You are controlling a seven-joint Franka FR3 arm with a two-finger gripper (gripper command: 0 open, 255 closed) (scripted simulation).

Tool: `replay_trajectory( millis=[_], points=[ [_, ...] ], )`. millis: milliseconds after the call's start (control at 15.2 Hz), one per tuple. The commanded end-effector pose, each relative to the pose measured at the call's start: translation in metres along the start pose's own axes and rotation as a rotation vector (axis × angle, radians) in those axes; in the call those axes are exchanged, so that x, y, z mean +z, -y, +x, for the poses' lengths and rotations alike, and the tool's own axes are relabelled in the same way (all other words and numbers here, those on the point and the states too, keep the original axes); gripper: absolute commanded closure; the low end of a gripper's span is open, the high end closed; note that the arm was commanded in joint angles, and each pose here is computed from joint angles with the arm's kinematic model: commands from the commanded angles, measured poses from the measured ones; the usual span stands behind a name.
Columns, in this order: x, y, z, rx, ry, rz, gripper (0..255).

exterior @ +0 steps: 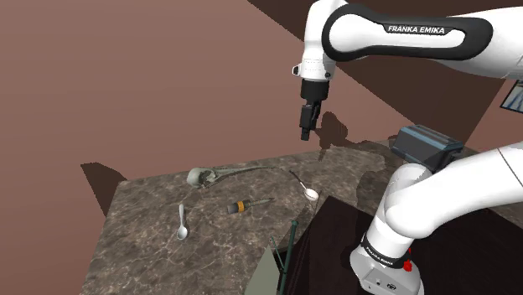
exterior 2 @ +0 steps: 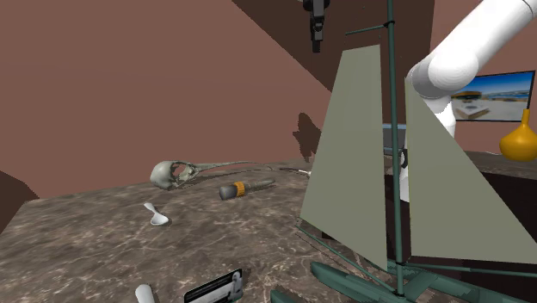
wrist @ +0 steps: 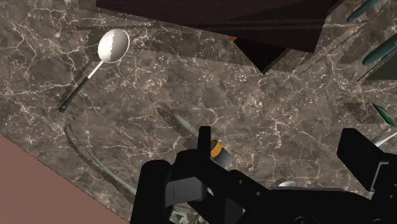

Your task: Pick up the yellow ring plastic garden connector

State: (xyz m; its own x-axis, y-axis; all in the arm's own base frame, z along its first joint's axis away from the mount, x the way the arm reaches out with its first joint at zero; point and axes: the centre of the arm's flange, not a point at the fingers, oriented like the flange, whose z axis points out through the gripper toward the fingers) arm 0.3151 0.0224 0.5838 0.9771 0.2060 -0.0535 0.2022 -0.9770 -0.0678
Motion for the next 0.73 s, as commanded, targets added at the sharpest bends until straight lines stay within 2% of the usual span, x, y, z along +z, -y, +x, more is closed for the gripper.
replay_trajectory(
  millis=[0,660],
  points=[
    [0.000,0.000,0.000,0.000,0.000,0.000,0],
    [0.112,-0.038,0.057,-0.205,-0.007,0.001,0]
  ],
)
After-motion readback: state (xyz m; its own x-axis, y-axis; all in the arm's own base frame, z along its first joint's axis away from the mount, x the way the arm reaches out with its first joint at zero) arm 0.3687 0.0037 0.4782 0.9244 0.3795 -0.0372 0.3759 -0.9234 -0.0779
